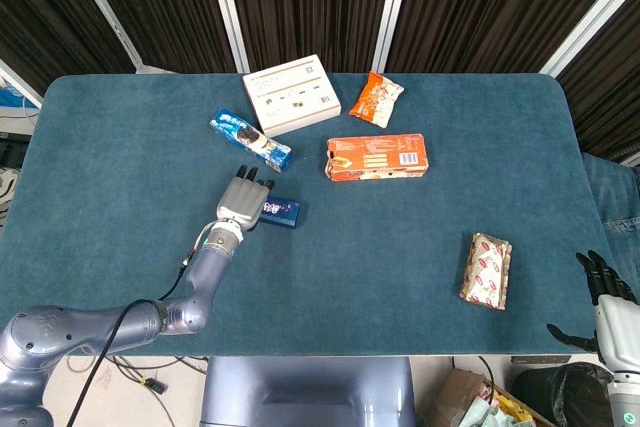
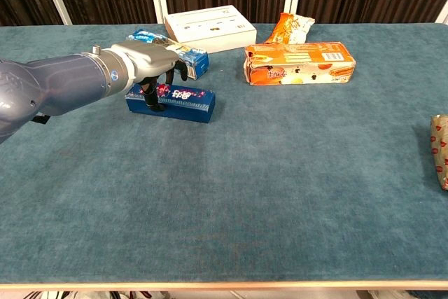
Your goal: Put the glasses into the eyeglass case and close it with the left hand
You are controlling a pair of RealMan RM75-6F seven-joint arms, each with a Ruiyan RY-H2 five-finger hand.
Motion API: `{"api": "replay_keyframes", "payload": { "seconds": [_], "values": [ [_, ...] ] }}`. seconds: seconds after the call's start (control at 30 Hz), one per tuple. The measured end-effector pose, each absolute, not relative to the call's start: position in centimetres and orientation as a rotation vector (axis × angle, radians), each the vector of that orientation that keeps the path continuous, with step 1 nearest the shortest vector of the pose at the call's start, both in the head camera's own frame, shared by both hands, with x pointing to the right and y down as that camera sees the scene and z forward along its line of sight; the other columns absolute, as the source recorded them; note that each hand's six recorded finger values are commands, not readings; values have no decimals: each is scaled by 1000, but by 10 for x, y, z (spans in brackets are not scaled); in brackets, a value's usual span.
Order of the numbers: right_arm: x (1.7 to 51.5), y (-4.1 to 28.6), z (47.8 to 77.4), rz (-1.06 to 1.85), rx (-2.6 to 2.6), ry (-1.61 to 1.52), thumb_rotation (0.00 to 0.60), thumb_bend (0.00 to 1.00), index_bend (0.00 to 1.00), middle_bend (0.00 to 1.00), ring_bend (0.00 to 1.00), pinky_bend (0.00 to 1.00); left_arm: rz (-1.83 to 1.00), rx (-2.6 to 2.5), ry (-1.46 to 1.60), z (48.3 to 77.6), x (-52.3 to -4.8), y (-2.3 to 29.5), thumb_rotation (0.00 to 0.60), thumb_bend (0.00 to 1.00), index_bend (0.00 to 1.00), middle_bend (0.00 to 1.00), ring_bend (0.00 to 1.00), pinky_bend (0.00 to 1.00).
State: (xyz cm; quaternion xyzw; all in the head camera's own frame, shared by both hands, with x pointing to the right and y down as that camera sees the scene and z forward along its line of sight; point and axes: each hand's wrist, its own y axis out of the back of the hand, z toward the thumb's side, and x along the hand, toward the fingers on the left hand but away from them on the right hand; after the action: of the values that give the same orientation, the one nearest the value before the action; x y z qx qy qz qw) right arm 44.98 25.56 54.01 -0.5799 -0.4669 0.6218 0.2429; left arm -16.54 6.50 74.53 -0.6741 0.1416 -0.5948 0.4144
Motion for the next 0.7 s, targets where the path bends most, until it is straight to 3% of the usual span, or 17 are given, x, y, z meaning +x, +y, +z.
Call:
{"api": "replay_keyframes", "payload": {
  "seconds": [0.23, 0.47, 0.7],
  "values": [
    [450, 256, 540, 1702, -1585, -1276, 600, 158, 66, 25, 103, 161, -1505, -1687, 357, 746, -169, 65, 600, 339, 200, 392, 63, 93],
    [450, 256, 541, 1706, -1585, -1272, 600, 159, 66, 25, 103, 161, -1525, -1681, 342, 747, -173, 66, 600, 231, 80, 171, 33, 70],
    [450, 256, 541, 1707, -1588, -1270, 600, 160, 67, 25, 103, 161, -1504, -1685, 344, 737, -171, 68, 600, 195, 76, 136, 31, 69]
  ]
}}
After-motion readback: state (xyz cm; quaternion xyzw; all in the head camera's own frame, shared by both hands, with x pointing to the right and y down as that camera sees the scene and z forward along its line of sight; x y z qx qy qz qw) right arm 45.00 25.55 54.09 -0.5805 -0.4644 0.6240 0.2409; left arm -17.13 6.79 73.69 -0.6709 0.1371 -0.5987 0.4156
